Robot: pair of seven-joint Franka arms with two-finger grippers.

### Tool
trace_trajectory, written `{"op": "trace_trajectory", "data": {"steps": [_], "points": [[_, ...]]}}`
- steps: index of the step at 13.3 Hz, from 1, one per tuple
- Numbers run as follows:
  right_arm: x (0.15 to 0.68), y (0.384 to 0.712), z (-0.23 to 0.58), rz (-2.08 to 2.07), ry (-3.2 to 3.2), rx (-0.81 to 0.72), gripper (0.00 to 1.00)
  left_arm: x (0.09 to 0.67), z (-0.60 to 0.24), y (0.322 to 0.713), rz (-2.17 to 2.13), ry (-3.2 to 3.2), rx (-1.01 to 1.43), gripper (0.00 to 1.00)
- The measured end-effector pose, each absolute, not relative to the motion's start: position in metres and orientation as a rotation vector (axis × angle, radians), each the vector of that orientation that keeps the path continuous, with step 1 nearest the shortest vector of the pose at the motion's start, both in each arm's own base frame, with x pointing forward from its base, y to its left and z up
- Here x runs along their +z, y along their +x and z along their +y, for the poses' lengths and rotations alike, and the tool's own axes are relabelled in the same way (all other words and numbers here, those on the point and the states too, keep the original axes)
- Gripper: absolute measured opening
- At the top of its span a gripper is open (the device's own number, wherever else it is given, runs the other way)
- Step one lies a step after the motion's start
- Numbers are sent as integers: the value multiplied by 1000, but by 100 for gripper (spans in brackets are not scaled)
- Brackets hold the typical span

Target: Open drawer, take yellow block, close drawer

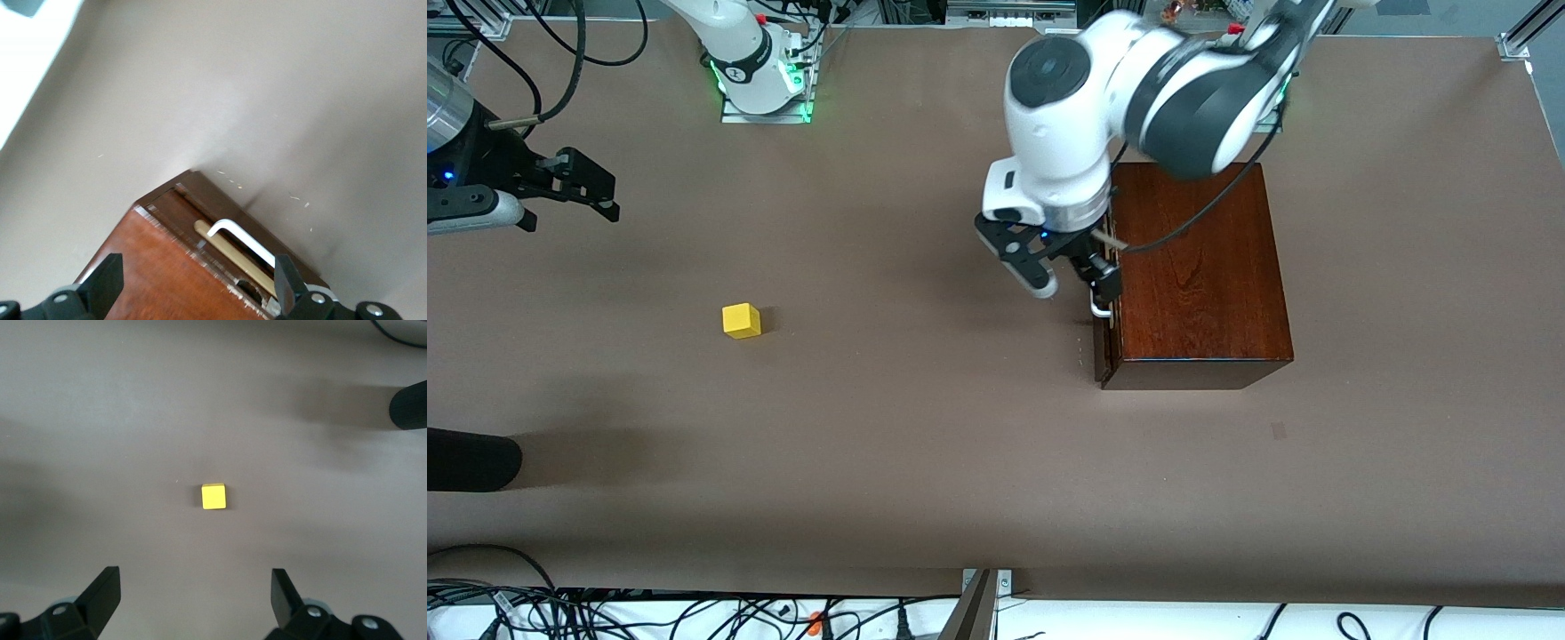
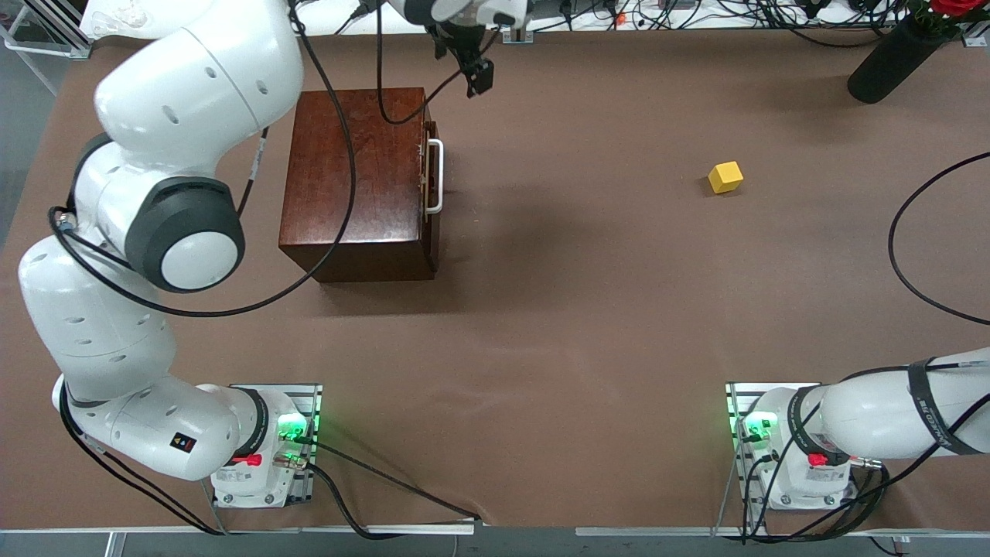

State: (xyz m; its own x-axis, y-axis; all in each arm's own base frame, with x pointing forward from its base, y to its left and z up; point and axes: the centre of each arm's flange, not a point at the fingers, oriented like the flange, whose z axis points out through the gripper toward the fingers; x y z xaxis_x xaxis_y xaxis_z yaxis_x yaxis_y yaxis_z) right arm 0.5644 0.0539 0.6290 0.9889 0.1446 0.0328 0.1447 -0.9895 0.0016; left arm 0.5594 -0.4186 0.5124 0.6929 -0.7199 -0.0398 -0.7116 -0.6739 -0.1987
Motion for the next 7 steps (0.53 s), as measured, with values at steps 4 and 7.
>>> {"op": "trace_trajectory", "data": {"steps": [4,7], "points": [[630,565,54,-228,-3132,-57,100,573,-340,572,910,-2793,-36,100],[630,565,54,-228,-3132,-59,100,608,-252,594,703,-2949,-16,100]]}}
